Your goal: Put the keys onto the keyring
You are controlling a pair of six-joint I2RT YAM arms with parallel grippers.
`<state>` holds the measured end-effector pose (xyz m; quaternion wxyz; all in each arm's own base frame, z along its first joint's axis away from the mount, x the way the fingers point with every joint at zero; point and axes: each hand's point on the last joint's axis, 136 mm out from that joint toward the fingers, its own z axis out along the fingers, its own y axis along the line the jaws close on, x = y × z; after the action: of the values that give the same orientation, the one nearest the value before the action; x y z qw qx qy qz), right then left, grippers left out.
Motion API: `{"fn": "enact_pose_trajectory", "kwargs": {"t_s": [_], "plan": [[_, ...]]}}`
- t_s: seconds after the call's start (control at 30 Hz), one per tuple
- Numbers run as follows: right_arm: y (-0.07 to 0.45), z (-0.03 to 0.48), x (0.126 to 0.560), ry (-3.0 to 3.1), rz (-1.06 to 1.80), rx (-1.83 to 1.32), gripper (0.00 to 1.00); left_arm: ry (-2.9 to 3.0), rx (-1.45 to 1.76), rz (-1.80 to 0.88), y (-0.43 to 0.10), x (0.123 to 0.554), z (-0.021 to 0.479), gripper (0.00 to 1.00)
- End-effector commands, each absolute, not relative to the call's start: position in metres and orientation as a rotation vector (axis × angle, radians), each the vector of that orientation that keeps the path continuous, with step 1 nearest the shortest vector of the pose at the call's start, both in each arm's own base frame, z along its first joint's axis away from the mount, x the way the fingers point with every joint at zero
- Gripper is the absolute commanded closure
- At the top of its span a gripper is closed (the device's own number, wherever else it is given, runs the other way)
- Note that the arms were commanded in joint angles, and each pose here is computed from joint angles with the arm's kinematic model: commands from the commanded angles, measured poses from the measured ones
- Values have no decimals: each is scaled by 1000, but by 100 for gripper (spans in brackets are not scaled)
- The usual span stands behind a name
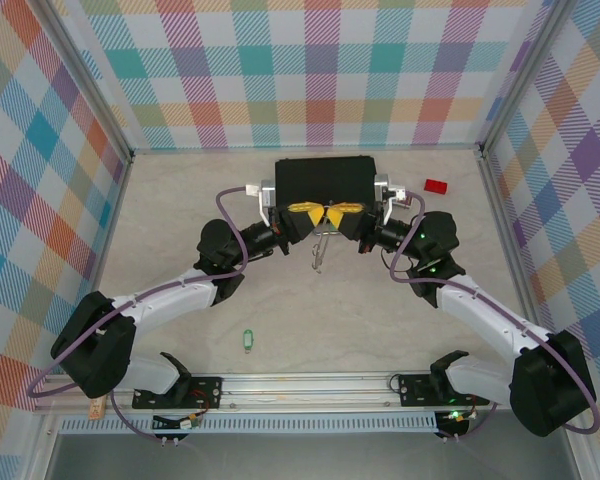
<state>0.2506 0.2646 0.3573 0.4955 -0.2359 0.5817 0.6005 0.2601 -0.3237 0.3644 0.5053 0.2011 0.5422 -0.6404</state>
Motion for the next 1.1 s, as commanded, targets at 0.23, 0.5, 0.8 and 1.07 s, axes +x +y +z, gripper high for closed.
{"fn": "enact_pose_trajectory", "kwargs": {"t_s": [0.23,0.5,0.8,1.07], "plan": [[265,379,243,1334,1444,-616,100,1238,606,-1607,-333,238,380,100],[265,379,243,1338,1444,-619,100,1235,634,-1625,-336,234,380,95],[265,377,242,1344,1438,-621,100,1232,660,-1639,-338,229,380,94],[265,375,243,1353,1438,-619,100,1242,671,-1648,-339,228,378,93]]}}
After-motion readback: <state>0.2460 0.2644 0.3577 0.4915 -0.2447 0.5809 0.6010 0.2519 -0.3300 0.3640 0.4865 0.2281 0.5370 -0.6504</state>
